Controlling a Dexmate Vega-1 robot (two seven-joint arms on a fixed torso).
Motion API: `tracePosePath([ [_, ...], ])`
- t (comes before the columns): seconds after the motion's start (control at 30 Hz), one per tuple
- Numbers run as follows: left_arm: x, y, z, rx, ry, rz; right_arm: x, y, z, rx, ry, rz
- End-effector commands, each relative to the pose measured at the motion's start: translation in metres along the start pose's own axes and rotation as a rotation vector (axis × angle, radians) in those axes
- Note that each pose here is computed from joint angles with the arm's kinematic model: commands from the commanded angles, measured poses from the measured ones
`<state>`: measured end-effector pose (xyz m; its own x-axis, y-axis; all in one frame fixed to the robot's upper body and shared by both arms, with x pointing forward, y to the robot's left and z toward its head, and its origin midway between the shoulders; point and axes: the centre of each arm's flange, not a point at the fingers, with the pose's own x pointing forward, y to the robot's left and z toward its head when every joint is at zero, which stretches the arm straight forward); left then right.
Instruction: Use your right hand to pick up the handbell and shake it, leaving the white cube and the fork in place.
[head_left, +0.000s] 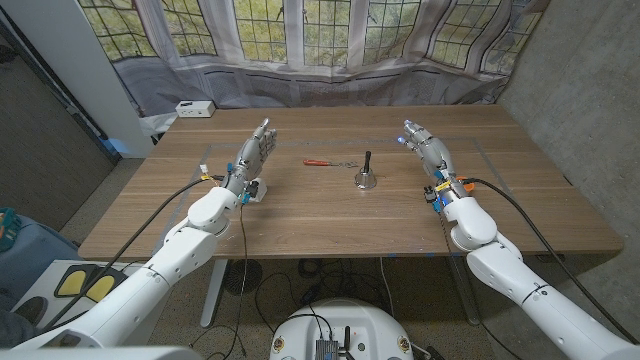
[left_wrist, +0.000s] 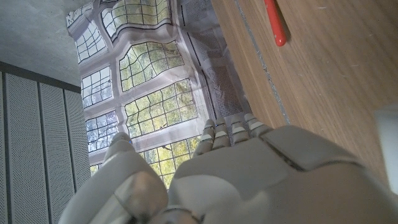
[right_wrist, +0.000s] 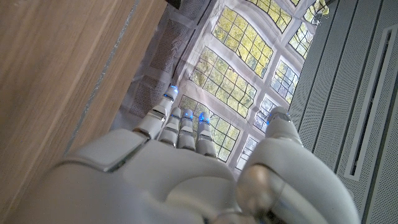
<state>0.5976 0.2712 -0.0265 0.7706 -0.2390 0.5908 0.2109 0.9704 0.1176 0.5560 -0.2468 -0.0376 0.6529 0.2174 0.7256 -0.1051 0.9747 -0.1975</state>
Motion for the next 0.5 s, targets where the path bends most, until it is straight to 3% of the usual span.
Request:
tracePosePath([
  [0.03,0.005,0.0,-0.004,-0.022,-0.014,-0.023,-0.008,0.014,0.016,-0.082,-0.015,-0.004],
  [0.3,0.002,0.0,-0.003,-0.011,-0.015,-0.038,-0.008,0.02,0.02,-0.13,-0.022,0.008],
  [0.5,-0.006,0.006,0.0,0.003,-0.029,-0.031,-0.006,0.024,0.03,-0.251,-0.035,0.018],
])
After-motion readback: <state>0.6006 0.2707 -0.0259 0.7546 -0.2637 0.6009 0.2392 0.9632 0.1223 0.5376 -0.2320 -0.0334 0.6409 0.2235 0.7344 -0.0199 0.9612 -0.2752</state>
